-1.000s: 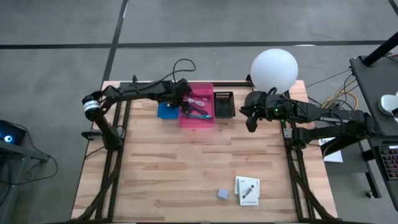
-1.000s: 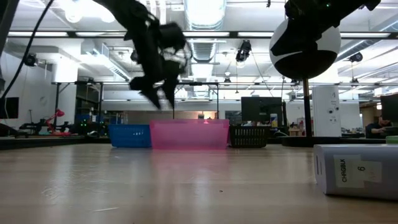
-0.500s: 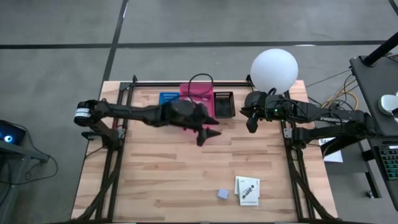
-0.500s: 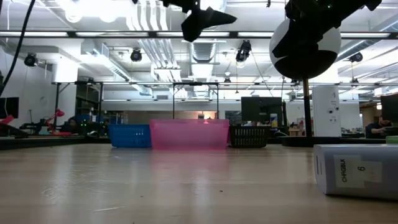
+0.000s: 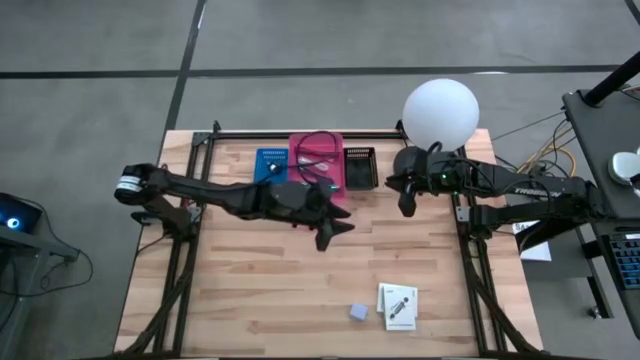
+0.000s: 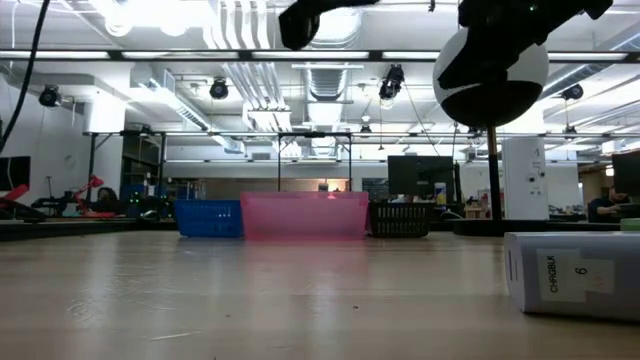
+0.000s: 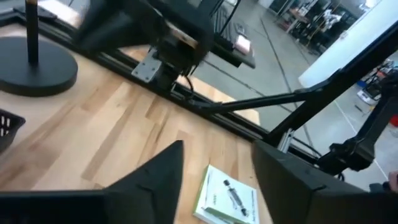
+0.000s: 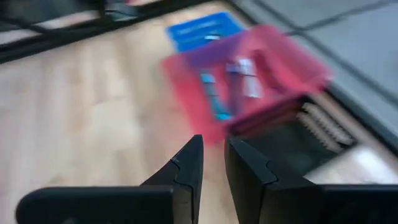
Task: Pick and place items into bin
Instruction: Put the violet charger adapter into the blue bin
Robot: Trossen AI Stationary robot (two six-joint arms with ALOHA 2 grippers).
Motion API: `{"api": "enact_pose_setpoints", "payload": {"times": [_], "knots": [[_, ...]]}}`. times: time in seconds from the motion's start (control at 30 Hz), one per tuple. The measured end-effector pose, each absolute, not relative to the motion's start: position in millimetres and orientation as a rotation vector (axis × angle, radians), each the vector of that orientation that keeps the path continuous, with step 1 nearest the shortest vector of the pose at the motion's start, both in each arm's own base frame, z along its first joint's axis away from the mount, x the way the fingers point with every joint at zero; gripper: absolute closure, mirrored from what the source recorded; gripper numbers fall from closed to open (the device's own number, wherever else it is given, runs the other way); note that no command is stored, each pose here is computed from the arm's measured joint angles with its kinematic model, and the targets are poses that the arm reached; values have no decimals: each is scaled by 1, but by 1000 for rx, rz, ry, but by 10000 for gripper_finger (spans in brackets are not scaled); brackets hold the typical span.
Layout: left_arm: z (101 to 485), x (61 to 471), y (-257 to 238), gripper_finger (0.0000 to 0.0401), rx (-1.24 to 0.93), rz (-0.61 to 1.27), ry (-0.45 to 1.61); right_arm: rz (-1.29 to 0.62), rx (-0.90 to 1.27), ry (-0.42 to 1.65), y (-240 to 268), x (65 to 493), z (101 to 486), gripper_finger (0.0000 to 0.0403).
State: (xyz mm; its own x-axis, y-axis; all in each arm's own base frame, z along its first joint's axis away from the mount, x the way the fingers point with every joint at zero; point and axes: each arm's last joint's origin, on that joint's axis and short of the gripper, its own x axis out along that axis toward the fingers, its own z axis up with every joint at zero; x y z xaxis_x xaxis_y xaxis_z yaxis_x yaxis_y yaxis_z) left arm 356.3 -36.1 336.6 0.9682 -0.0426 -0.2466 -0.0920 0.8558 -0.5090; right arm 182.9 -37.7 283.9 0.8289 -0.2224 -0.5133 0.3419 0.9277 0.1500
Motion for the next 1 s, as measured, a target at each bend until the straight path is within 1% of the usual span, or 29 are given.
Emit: {"api": "enact_pose_setpoints", "payload": {"times": [0.1, 0.27, 0.37, 0.4, 0.6, 0.73, 0.87, 1.0], "knots": [[346, 349, -38, 276, -538, 18, 227, -165, 261, 482, -31, 186, 287, 341], [356, 330, -37, 351, -449, 1, 206, -113, 268, 475, -21, 190, 288, 310], [367, 315, -35, 388, -410, -9, 177, -74, 272, 481, -13, 190, 287, 285], [369, 309, -34, 394, -395, -8, 183, -62, 278, 484, -10, 191, 287, 276], [371, 280, -30, 389, -384, 0, 171, 1, 297, 486, 7, 193, 284, 218], [361, 262, -28, 388, -383, 8, 177, 22, 336, 516, 20, 200, 278, 188], [349, 246, -26, 388, -390, 24, 188, 71, 364, 582, 38, 212, 266, 169], [340, 233, -24, 388, -391, 29, 184, 100, 415, 618, 55, 226, 253, 159]]}}
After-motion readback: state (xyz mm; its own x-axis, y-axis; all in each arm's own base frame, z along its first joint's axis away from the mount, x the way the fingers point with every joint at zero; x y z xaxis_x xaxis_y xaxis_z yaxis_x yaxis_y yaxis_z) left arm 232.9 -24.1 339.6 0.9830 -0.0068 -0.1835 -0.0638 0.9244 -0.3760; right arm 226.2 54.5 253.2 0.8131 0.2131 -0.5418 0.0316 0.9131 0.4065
